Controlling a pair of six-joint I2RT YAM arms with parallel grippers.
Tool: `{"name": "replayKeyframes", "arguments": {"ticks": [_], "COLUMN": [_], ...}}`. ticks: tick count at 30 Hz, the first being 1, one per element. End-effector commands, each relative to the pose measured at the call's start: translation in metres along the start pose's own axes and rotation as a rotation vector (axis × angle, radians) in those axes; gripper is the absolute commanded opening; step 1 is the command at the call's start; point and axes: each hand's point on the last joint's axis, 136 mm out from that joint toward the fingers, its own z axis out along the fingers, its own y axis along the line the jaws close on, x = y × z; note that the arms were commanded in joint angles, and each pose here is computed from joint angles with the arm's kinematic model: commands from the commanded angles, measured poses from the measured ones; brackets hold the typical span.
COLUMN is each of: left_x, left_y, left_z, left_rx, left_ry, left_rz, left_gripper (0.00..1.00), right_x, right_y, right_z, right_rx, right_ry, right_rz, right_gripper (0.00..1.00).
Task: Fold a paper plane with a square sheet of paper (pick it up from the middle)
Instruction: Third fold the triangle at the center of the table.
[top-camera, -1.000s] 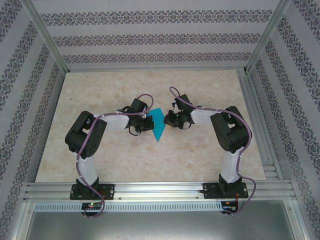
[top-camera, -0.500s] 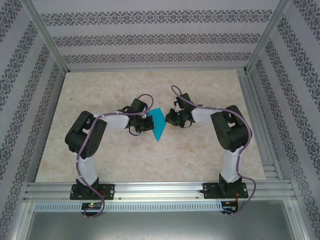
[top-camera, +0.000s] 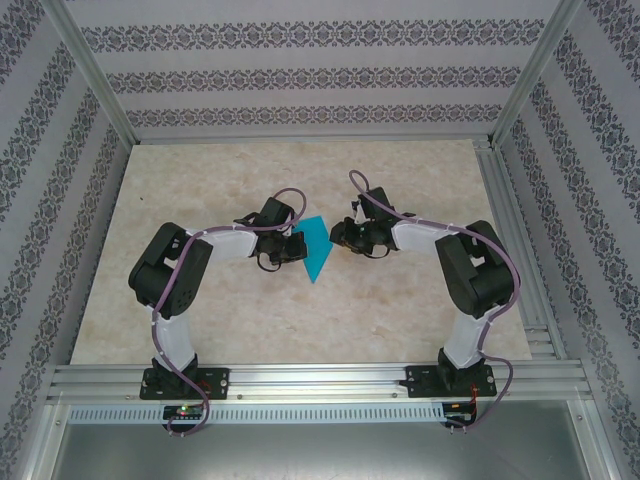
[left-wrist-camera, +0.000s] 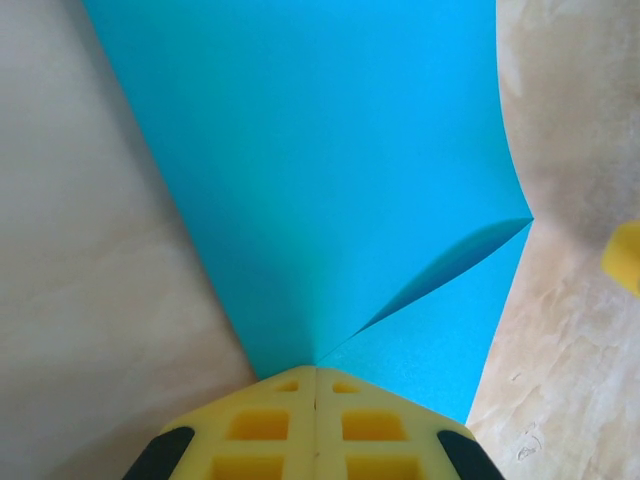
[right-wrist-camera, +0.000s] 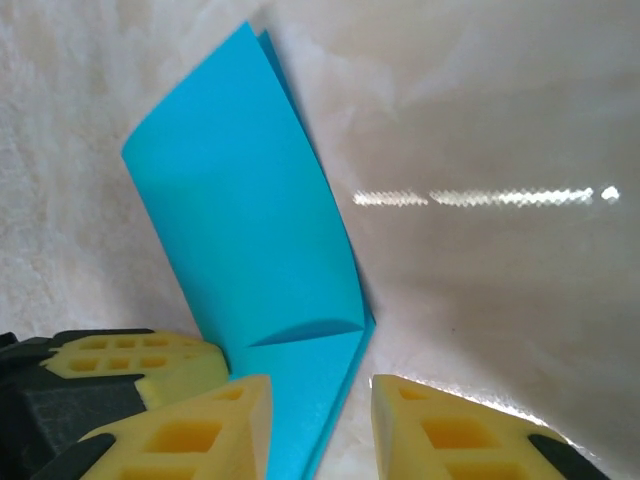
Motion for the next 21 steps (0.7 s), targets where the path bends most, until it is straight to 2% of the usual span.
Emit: {"name": "replayKeyframes", "arguments": {"ticks": [1, 12, 21], "left_x": [0.014, 0.013, 0.013], "left_y": [0.019, 0.018, 0.018], "left_z": [-0.001, -0.001, -0.001], "left_rx": [-0.079, -0.075, -0.072], "left_ry": [0.024, 0.017, 0.020], "left_rz": [-0.002, -0.003, 0.000], "left_gripper": [0.00, 0.02, 0.02], "right_x": [0.007, 0.012, 0.010], "right_y": [0.002, 0.010, 0.017], "right_z": [0.010, 0.024, 0.027], "right_rx": [-0.022, -0.045, -0.074], "right_ry": [0.034, 0.068, 0.065], "right_rz": [0.003, 0.002, 0.002], "right_gripper": [0.33, 0.32, 0.27]}}
